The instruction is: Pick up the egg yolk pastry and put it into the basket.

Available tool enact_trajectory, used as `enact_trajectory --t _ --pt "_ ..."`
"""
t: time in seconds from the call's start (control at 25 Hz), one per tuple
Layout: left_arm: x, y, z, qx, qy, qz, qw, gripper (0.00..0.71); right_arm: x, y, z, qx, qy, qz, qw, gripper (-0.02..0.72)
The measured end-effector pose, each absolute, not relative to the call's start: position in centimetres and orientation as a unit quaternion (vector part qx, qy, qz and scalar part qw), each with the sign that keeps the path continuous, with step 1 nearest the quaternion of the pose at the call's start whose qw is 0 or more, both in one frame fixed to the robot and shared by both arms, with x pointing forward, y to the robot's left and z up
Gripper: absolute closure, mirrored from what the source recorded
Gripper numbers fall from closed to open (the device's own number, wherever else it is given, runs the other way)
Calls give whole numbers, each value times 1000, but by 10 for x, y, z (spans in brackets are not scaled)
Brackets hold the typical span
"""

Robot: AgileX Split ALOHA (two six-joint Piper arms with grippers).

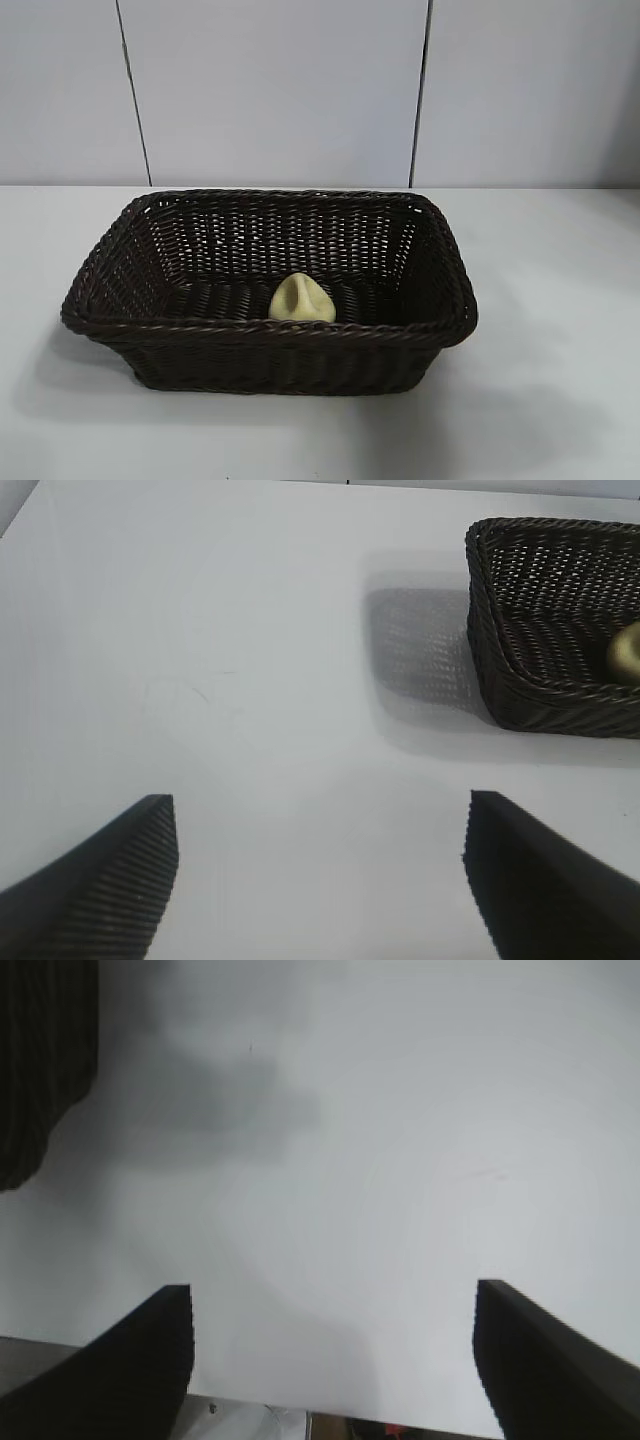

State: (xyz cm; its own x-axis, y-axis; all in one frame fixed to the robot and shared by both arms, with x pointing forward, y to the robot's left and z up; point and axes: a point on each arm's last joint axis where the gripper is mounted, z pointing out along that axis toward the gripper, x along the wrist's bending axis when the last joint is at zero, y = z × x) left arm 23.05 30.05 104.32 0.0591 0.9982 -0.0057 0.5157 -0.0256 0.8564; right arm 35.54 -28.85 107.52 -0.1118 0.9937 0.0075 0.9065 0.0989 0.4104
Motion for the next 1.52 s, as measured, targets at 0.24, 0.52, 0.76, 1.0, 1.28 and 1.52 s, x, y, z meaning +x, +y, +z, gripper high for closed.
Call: enact_trajectory --t 0.24,0.52,0.76,1.0,1.28,1.52 --pt "231 301 1043 633 598 335 360 139 307 -292 1047 634 708 231 208 148" --pt "231 301 1043 633 598 335 360 139 287 -294 1035 637 689 256 230 148" --pt "231 301 1043 633 598 335 360 139 287 -294 1035 642 684 258 229 148" --pt "231 301 1043 633 598 335 360 139 285 -294 1035 643 681 263 232 148" --pt "231 301 1043 633 598 335 360 139 257 -296 1042 615 653 331 295 148" --pt "231 301 1043 633 598 335 360 139 234 -297 1042 591 628 377 337 148"
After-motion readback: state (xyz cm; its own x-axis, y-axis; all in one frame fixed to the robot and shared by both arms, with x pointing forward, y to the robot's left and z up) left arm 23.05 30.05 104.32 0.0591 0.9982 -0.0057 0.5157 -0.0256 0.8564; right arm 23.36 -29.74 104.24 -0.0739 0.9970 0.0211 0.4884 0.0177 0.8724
